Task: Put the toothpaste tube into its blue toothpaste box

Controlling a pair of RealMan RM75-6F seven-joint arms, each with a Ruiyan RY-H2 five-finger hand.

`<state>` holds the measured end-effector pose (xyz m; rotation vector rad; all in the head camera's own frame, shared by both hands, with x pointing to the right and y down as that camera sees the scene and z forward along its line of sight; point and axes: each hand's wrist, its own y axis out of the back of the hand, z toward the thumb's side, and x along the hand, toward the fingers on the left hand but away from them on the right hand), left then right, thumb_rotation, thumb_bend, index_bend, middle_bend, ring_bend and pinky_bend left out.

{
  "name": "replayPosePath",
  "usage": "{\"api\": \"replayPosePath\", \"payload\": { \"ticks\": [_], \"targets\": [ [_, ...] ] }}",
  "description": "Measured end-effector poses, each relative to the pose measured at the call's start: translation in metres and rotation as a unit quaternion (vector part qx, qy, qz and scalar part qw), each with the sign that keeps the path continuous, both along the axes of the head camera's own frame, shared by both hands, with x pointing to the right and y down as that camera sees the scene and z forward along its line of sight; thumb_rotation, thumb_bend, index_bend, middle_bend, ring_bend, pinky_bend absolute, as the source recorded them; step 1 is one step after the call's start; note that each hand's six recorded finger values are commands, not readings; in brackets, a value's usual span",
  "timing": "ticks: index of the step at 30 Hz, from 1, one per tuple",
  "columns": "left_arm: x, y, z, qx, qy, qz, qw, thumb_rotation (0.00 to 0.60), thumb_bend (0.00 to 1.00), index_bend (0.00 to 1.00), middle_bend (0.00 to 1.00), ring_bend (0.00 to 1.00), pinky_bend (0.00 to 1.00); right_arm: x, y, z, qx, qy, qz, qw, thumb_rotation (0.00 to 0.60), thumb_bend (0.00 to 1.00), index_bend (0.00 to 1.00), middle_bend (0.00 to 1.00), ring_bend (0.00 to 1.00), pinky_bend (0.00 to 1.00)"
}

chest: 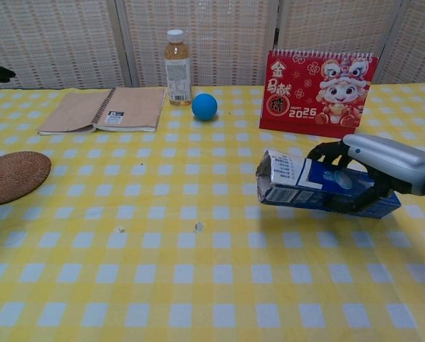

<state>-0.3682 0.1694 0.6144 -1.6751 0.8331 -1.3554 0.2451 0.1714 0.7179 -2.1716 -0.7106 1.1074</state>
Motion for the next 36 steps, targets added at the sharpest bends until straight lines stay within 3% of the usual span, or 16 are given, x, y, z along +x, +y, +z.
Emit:
{"api": "replayPosePath", "payload": {
  "ticks": [2, 5, 13, 16, 21, 26, 31, 36],
  "targets": [
    [0.0, 0.0, 0.0, -0.001, 0.003, 0.0, 1.0, 0.6, 0.13, 0.06, 0.11, 0.02, 0.05, 0.002, -0.002, -0.002, 0.0, 0.001, -0.003, 1.0, 0.6, 0.34, 0.01, 0.06, 0.15, 0.23],
    [0.0, 0.001, 0.0, -0.002, 0.008, -0.001, 1.0, 0.6, 0.13, 0.05, 0.11, 0.02, 0.05, 0.004, -0.004, -0.006, 0.003, 0.003, -0.007, 1.0, 0.6, 0.34, 0.0, 0.0, 0.08, 0.17],
    [-0.008, 0.004, -0.01, 0.001, 0.019, -0.018, 0.9997, 0.6, 0.14, 0.06, 0.11, 0.02, 0.05, 0.017, -0.01, -0.036, 0.029, -0.004, 0.001, 0.9996, 0.6, 0.34, 0.0, 0.0, 0.02, 0.06],
    [-0.018, 0.008, -0.018, 0.004, 0.018, -0.026, 0.9995, 0.6, 0.14, 0.06, 0.11, 0.02, 0.05, 0.035, -0.012, -0.055, 0.047, 0.024, 0.001, 0.9986, 0.6, 0.34, 0.0, 0.0, 0.0, 0.0],
    [-0.035, 0.019, -0.026, 0.005, 0.026, -0.045, 0.9986, 0.6, 0.14, 0.05, 0.11, 0.02, 0.05, 0.076, -0.009, -0.094, 0.09, 0.111, 0.01, 0.9897, 0.6, 0.34, 0.0, 0.0, 0.0, 0.0],
    [-0.06, 0.038, -0.028, 0.014, 0.013, -0.062, 0.9979, 0.6, 0.14, 0.05, 0.11, 0.02, 0.05, 0.132, 0.012, -0.129, 0.124, 0.18, 0.074, 0.973, 0.6, 0.34, 0.0, 0.0, 0.0, 0.0],
    [-0.076, 0.059, -0.025, 0.016, 0.007, -0.073, 0.9972, 0.6, 0.14, 0.05, 0.11, 0.02, 0.05, 0.167, 0.031, -0.141, 0.114, 0.189, 0.122, 0.9677, 0.6, 0.34, 0.0, 0.0, 0.0, 0.0],
    [-0.079, 0.063, -0.026, 0.017, 0.002, -0.076, 0.9969, 0.6, 0.14, 0.05, 0.11, 0.02, 0.05, 0.174, 0.038, -0.147, 0.112, 0.192, 0.122, 0.9673, 0.6, 0.34, 0.0, 0.0, 0.0, 0.0]
  ]
}}
